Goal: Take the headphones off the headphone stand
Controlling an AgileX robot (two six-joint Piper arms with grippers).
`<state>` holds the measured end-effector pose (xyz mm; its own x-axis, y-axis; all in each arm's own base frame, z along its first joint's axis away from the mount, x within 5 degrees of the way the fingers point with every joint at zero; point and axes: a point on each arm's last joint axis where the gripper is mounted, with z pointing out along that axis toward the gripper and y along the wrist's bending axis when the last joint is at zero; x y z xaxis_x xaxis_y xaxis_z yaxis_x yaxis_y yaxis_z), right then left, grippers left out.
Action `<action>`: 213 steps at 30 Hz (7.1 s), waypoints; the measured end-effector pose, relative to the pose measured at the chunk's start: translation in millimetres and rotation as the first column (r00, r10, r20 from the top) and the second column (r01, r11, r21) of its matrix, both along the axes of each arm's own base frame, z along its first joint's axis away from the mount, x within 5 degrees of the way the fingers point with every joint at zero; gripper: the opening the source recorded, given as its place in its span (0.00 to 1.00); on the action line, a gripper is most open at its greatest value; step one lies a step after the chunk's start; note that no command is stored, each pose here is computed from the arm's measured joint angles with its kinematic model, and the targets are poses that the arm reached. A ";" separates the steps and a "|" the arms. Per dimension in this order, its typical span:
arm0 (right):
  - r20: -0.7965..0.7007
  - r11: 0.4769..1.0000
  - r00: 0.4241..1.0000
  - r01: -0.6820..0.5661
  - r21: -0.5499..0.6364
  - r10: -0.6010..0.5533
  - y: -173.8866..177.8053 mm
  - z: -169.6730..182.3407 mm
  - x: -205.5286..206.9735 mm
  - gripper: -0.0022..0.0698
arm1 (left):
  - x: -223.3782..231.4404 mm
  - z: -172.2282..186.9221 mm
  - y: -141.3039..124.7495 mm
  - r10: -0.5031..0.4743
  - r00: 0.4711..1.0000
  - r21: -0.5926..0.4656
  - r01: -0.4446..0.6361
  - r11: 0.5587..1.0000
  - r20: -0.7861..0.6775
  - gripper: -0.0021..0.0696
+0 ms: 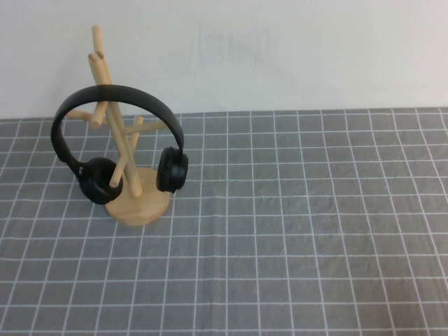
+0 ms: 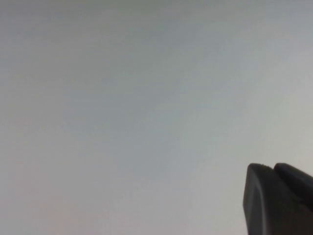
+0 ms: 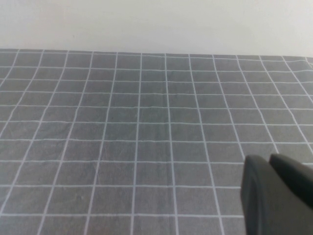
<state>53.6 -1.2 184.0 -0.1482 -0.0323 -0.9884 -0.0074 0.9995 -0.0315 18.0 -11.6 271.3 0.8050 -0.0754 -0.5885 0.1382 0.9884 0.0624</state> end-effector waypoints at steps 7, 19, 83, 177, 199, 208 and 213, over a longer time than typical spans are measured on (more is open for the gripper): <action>0.000 1.000 1.000 0.000 0.000 0.000 0.0 0.0 0.0 0.02 | 4.2 -2.3 7.6 -0.017 0.998 -0.116 0.011 0.993 -0.059 0.02; 0.000 1.000 1.000 0.000 0.000 0.000 0.0 0.0 0.0 0.02 | 8.4 86.3 11.6 0.207 0.821 0.111 -0.176 0.978 -0.532 0.02; 0.000 1.000 1.000 0.000 -0.001 0.000 0.0 0.0 0.0 0.02 | 286.1 7.6 -53.6 0.533 0.484 0.707 0.319 0.632 -0.694 0.20; 0.000 1.000 1.000 0.000 0.000 0.000 0.0 0.0 0.0 0.02 | 345.2 -155.6 -370.8 0.581 -0.329 0.232 0.689 0.687 -0.744 0.09; 0.000 1.000 1.000 0.000 0.000 0.000 0.0 0.0 0.0 0.02 | 352.0 -79.9 -370.5 0.532 -0.183 0.312 0.637 0.705 -0.827 0.52; 0.000 1.000 1.000 0.000 0.000 0.000 0.0 0.0 0.0 0.02 | 302.3 109.9 -334.9 0.376 0.103 0.362 0.581 0.729 -0.921 0.47; 0.000 1.000 1.000 0.000 0.000 0.000 0.0 0.0 0.0 0.02 | 273.3 182.1 -285.7 0.419 0.215 0.470 0.465 0.750 -0.882 0.46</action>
